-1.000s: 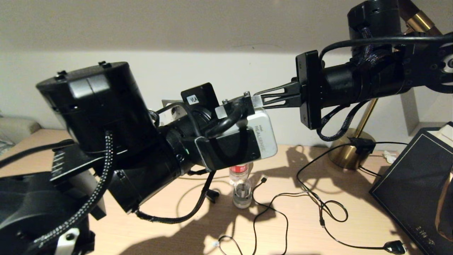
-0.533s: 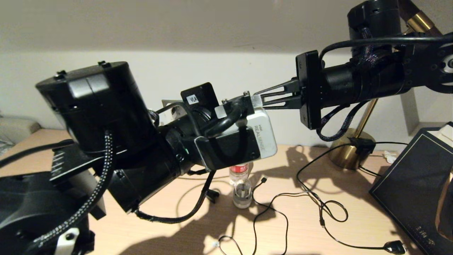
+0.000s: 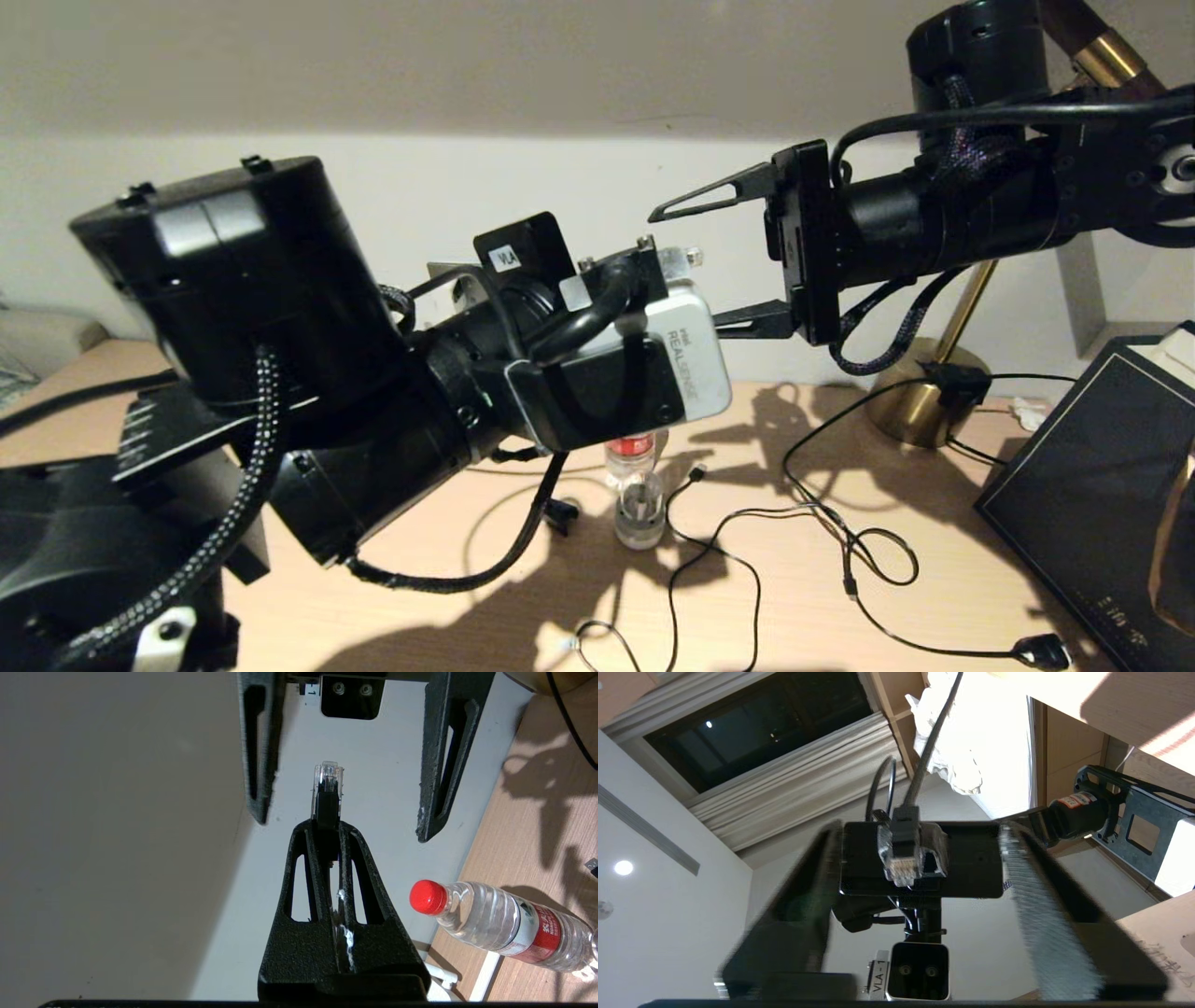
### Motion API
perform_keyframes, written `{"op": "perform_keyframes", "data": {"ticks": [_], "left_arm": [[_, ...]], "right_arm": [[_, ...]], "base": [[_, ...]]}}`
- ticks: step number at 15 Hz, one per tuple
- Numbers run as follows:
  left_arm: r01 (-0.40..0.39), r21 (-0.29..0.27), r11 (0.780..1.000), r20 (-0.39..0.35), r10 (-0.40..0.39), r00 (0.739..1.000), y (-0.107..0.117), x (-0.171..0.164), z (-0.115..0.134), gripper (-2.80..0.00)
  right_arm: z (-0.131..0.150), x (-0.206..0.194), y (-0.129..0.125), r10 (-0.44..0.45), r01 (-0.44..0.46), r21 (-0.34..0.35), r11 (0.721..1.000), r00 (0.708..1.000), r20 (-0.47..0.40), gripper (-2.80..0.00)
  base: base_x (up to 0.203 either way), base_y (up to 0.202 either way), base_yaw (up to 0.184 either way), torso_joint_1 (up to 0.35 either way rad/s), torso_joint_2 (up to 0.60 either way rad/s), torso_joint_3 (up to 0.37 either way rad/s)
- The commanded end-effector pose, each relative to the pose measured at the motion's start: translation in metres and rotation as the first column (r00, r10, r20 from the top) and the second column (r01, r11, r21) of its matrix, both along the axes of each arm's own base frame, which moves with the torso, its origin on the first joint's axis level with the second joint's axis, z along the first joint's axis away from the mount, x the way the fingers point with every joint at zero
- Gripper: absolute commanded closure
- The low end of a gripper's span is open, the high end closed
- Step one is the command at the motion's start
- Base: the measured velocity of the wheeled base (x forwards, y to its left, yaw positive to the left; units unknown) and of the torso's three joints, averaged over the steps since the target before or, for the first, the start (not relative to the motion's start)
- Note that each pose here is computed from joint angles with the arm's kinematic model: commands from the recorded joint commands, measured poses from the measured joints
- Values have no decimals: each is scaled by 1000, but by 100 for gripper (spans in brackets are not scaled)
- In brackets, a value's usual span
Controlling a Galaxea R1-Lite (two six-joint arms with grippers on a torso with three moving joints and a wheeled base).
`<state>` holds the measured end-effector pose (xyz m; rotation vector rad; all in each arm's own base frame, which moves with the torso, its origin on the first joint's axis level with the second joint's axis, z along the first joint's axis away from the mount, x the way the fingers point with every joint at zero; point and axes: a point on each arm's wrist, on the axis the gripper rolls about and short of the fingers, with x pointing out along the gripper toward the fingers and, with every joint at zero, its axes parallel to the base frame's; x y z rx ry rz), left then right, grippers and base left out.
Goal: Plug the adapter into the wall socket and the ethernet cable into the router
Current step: Hand it to the other hand
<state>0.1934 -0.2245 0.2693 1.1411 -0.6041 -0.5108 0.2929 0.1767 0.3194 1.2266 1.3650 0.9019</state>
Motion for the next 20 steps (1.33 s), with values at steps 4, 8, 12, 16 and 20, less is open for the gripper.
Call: {"op": "perform_keyframes", "data": {"ticks": [4,8,12,16,20], "left_arm": [[-3,6,1000,4,3,1000,4,-3,-1,0],[-2,3,1000,6,2,1000,5,-4,0,0],[8,0,1000,10,-8,1000,3,-3,-1,0],[8,0,1000,10,-8,1000,3,-2,-1,0],[9,0,1000,10,-9,1000,2,-2,-1,0]], "right_arm": [[1,2,-3,-1,1,5,1000,1000,-7,-280],[1,2,-4,-3,3,7,1000,1000,-6,0],[0,3,-2,-2,2,6,1000,1000,-8,0],[-1,3,-2,-2,2,4,1000,1000,-12,0],[0,3,-2,-2,2,4,1000,1000,-12,0]], "base": [[0,0,0,0,0,0],[0,0,0,0,0,0],[0,0,0,0,0,0],[0,0,0,0,0,0],[0,0,0,0,0,0]]}}
